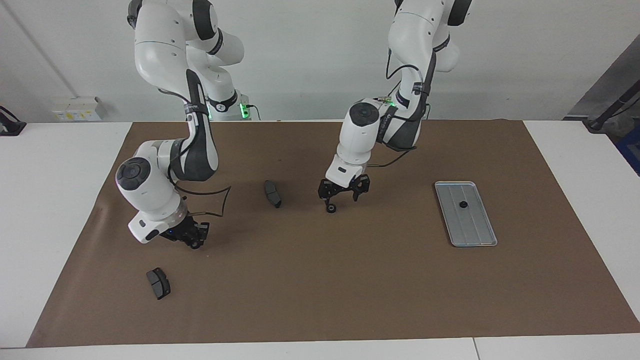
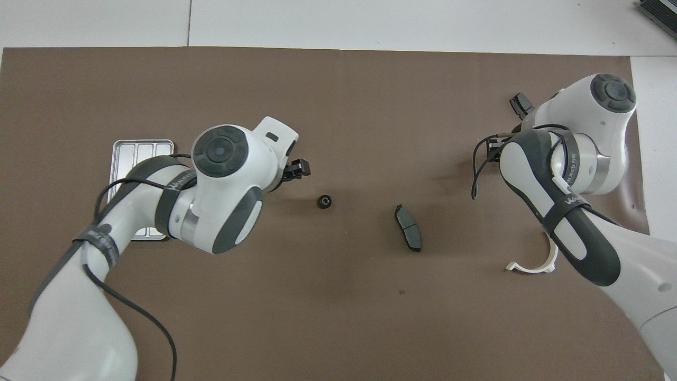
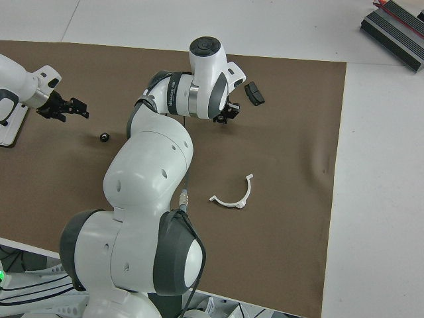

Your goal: Place bearing gear from tray to pile

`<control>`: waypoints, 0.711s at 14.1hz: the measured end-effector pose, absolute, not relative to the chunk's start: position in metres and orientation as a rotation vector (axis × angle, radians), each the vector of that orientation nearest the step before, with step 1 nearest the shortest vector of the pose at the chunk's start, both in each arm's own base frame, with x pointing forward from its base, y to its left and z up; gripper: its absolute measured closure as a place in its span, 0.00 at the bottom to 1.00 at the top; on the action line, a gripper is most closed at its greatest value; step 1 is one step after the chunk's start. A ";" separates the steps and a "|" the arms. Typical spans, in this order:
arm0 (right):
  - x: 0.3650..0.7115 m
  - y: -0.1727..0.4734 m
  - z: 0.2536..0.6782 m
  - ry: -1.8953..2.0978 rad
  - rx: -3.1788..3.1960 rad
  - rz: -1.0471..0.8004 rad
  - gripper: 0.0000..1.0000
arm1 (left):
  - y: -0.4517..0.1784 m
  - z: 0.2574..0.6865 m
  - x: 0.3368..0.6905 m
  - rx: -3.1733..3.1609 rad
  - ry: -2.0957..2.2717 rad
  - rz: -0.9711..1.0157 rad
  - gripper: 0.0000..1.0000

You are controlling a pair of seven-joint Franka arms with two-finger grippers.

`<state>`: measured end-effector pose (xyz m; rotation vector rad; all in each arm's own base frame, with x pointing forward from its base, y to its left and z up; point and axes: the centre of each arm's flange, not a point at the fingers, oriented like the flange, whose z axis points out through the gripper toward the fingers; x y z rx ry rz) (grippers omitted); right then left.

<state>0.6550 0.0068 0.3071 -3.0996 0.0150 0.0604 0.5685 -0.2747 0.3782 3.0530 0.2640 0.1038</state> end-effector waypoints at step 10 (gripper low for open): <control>0.650 0.030 0.354 0.013 -3.092 -0.047 0.00 | -0.025 0.371 0.597 3.114 -0.051 -0.008 0.00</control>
